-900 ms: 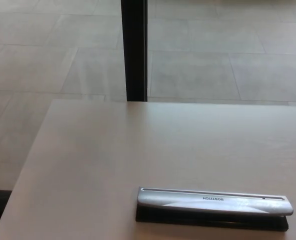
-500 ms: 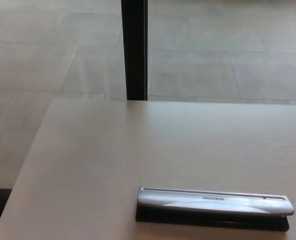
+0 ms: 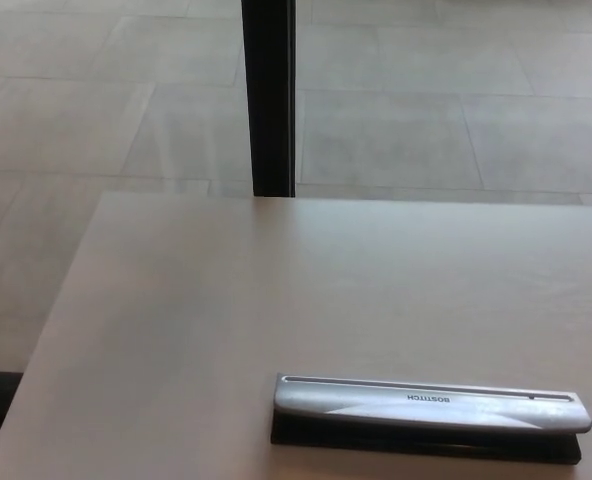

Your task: A hole pucnch is kept on the middle on the desk infront of the robot and the robot uses both its hands as fists to press on it and use it

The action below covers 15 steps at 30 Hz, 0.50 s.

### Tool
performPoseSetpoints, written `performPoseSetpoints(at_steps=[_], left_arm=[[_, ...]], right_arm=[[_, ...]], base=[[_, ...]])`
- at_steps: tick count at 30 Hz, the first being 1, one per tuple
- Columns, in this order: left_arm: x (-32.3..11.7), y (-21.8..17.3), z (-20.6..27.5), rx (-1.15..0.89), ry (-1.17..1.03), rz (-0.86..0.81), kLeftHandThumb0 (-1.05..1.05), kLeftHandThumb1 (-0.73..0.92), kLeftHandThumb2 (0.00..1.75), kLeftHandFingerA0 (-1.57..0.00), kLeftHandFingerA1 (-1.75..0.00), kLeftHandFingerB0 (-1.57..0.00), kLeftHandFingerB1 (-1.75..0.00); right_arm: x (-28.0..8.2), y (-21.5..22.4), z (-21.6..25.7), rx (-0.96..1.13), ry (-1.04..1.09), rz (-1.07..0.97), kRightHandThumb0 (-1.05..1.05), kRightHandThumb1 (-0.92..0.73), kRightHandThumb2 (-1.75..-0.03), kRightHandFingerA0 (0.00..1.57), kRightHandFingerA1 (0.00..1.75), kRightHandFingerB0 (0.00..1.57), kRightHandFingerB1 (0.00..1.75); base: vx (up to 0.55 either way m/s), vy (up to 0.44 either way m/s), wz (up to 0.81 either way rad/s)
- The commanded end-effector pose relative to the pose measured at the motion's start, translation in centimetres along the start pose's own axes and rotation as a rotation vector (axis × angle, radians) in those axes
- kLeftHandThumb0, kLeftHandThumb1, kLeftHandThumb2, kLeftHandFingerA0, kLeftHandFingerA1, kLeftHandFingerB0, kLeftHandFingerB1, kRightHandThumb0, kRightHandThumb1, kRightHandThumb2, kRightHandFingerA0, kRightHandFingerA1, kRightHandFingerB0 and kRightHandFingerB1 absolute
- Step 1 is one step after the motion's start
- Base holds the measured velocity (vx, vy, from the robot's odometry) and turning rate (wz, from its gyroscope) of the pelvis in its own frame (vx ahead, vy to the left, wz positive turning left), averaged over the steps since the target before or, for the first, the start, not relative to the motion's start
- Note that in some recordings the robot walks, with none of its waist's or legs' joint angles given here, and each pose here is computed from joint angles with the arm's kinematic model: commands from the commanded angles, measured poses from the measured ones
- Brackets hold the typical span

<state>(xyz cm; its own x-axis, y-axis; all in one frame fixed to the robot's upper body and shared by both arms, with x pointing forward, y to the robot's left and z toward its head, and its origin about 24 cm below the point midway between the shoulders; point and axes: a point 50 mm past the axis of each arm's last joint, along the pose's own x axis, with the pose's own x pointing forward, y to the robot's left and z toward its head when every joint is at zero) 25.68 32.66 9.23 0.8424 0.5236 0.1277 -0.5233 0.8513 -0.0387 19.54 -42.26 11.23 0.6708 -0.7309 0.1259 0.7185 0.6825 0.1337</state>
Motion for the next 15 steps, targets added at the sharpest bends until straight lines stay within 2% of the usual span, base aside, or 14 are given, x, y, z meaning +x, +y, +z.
performPoseSetpoints(at_steps=[1,4,5,6,8,9,10,13,15], left_arm=[[-4.5,-13.8,11.2,-0.334,-0.305,-0.455,-0.20,0.66,1.06,-0.87,-1.75,-0.75,-1.50],[-5.8,-15.4,10.0,-0.325,-0.258,-0.537,-0.27,0.64,1.02,-0.91,-1.75,-0.76,-1.53],[-6.7,-16.8,9.0,-0.330,-0.229,-0.583,-0.27,0.63,1.06,-0.93,-1.75,-0.77,-1.54],[-7.0,-17.3,8.4,-0.348,-0.204,-0.612,-0.28,0.66,1.02,-0.93,-1.75,-0.76,-1.55],[-7.5,-17.8,8.0,-0.355,-0.180,-0.624,-0.28,0.65,1.03,-0.93,-1.75,-0.75,-1.55],[-7.7,-18.1,7.7,-0.340,-0.164,-0.638,-0.30,0.69,0.96,-0.93,-1.75,-0.67,-1.68],[-8.3,-18.7,7.1,-0.340,-0.128,-0.664,-0.29,0.69,1.00,-0.90,-1.75,-0.72,-1.57],[-9.3,-19.6,6.3,-0.330,-0.082,-0.696,-0.31,0.70,0.98,-0.89,-1.75,-0.72,-1.55],[-10.3,-20.6,5.6,-0.335,-0.021,-0.698,-0.31,0.71,0.94,-0.90,-1.75,-0.74,-1.52]], right_arm=[[-7.3,14.7,7.8,0.344,-0.170,0.603,-0.27,-0.65,-1.09,1.07,1.75,0.75,1.31],[-8.7,16.0,6.4,0.333,-0.136,0.668,-0.25,-0.69,-1.09,1.03,1.75,0.69,1.32],[-9.8,17.0,5.0,0.371,-0.068,0.688,-0.21,-0.73,-1.08,1.04,1.75,0.56,1.57],[-10.3,17.3,4.4,0.381,-0.034,0.697,-0.20,-0.78,-1.08,1.04,1.75,0.52,1.58],[-10.9,17.5,3.8,0.365,-0.013,0.713,-0.20,-0.76,-1.09,1.01,1.75,0.53,1.60],[-11.2,17.7,3.5,0.364,-0.001,0.736,-0.20,-0.77,-1.09,1.00,1.75,0.52,1.62],[-11.9,18.0,2.6,0.346,0.033,0.751,-0.24,-0.79,-1.03,0.99,1.75,0.52,1.61],[-13.0,18.3,1.5,0.338,0.095,0.800,-0.27,-0.82,-1.01,1.00,1.75,0.49,1.64],[-13.8,18.7,0.5,0.309,0.136,0.805,-0.28,-0.77,-1.04,1.02,1.75,0.52,1.66]], base=[[0.00,0.000,0.00],[0.00,0.000,0.00],[0.00,0.000,0.00],[0.00,0.000,0.00],[0.00,0.000,0.00],[0.00,0.000,0.00],[0.00,0.000,0.00],[0.00,0.000,0.00],[0.00,0.000,0.00]])
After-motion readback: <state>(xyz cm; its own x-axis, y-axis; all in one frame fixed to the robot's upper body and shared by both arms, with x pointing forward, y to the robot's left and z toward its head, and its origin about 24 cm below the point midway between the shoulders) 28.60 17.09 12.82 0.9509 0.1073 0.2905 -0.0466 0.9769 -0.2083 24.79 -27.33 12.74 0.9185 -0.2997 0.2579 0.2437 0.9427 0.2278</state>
